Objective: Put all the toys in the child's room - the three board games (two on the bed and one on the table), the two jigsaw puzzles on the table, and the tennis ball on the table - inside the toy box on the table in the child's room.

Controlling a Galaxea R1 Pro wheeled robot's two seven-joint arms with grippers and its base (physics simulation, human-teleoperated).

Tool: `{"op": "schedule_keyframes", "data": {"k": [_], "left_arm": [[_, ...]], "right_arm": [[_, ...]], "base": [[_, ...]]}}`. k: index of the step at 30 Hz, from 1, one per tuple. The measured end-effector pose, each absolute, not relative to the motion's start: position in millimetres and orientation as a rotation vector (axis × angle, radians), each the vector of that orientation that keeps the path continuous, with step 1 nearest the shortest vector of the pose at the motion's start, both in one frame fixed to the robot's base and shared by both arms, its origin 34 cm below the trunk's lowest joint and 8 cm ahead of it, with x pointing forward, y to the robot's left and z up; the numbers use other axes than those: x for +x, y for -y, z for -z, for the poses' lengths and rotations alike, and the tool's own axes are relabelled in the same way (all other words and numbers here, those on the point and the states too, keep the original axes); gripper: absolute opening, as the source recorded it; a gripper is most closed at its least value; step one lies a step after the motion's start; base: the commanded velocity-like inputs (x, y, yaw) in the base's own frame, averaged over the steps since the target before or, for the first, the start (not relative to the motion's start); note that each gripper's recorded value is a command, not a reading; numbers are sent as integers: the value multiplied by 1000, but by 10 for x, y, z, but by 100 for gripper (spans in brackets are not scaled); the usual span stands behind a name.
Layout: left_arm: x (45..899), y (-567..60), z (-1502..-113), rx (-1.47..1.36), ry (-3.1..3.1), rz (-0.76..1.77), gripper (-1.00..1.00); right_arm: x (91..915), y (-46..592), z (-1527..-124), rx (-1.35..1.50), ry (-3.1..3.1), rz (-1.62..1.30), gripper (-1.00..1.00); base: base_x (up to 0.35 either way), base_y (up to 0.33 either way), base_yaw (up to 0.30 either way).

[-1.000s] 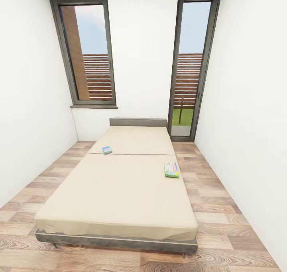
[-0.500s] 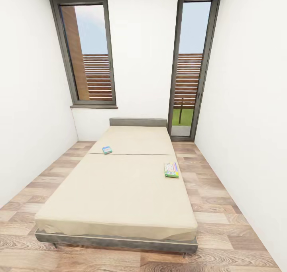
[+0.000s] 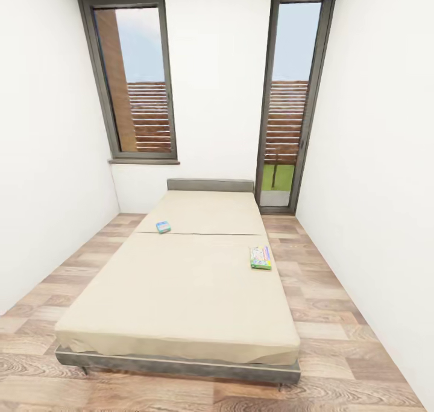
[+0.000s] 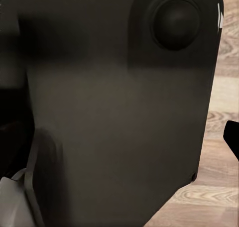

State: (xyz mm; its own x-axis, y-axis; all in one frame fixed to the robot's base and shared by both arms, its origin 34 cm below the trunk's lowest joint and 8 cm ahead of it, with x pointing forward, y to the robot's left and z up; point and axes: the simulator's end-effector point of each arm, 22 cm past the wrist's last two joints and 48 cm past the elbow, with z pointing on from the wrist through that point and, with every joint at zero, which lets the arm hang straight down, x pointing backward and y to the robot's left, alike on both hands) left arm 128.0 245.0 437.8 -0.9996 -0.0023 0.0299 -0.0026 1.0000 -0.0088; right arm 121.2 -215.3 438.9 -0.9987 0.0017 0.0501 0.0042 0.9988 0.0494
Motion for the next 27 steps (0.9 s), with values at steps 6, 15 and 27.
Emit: {"op": "schedule_keyframes", "data": {"k": [6, 15, 27], "left_arm": [[1282, -2398, -4378, 13, 3112, -24, 100], [1292, -2384, -4378, 14, 3116, -27, 100], [1365, -2389, -4377, 14, 3148, -26, 100]], "right_arm": [[1212, 2148, -4389, -13, 3090, 77, 100], [1212, 2148, -4389, -20, 3090, 77, 100], [1213, 2148, -4389, -21, 3090, 77, 100]], "base": [[0, 0, 248], [0, 0, 222], [0, 0, 22]]}}
